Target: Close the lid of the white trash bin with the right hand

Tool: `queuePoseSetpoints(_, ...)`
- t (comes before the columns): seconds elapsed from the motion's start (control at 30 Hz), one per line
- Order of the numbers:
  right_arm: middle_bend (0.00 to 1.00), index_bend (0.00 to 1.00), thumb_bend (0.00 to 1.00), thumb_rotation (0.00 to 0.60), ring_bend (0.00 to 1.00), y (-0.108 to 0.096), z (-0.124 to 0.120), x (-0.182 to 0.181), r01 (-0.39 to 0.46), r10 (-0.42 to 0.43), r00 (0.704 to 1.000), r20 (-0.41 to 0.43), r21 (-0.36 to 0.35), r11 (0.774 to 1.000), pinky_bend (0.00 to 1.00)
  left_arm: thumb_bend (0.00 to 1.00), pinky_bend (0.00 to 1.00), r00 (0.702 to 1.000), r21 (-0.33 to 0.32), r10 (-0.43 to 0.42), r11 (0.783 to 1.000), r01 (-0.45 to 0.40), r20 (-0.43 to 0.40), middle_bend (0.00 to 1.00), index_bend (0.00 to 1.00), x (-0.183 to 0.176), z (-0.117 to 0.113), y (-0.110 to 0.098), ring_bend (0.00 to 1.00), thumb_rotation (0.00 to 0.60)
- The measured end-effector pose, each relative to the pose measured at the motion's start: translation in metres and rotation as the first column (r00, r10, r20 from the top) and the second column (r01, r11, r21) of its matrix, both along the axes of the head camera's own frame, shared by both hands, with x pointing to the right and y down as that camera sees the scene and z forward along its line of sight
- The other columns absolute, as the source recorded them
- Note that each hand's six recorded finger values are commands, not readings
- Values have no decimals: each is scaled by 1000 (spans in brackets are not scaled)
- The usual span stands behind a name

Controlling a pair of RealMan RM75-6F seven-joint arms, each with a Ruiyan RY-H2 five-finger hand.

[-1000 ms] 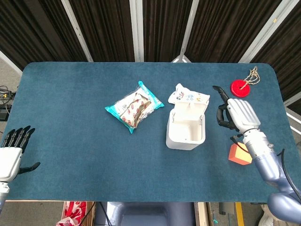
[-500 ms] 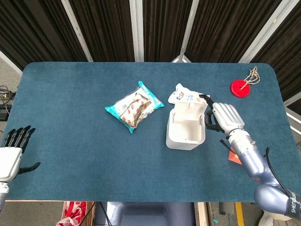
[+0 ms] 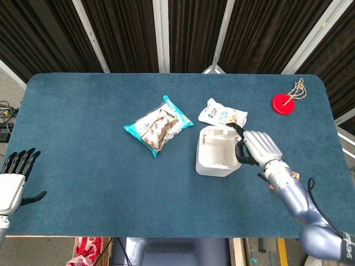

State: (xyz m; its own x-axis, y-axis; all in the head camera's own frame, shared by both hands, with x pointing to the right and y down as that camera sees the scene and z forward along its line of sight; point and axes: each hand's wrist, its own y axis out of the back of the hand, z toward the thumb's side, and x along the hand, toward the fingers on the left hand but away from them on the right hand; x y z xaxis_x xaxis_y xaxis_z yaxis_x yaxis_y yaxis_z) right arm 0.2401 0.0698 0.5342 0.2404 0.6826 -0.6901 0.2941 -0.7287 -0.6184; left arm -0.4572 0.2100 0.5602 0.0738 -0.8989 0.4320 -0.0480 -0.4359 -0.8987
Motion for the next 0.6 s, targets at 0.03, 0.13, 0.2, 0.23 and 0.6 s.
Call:
queuePoseSetpoints(0.03, 749, 140, 730, 600, 790, 3, -2, -1, 8, -8, 1000, 3, -2, 1000, 713, 0, 0, 1000, 1, 0, 1000, 0, 0, 0, 0, 0, 0, 0, 0, 600)
queuePoseSetpoints(0.13, 750, 140, 730, 600, 790, 10, -6, -3, 25, -25, 1000, 9, -7, 1000, 712, 0, 0, 1000, 3, 2, 1000, -2, 1, 0, 0, 0, -1, 0, 0, 600)
queuePoseSetpoints(0.2, 749, 140, 730, 600, 790, 15, -8, -4, 34, -34, 999, 12, -12, 999, 712, 0, 0, 1000, 6, 2, 1000, -2, 2, 0, 0, 0, -1, 0, 0, 600)
queuePoseSetpoints(0.23, 750, 140, 730, 600, 790, 19, -8, -4, 39, -39, 999, 13, -17, 999, 712, 0, 0, 1000, 6, 3, 1000, -3, 2, 0, 0, 0, -1, 0, 0, 600)
queuePoseSetpoints(0.6, 749, 139, 731, 600, 790, 53, -2, -6, 79, -77, 997, 25, -85, 993, 713, 0, 0, 1000, 9, 5, 1000, -6, 7, 0, 0, 0, -1, 0, 0, 600)
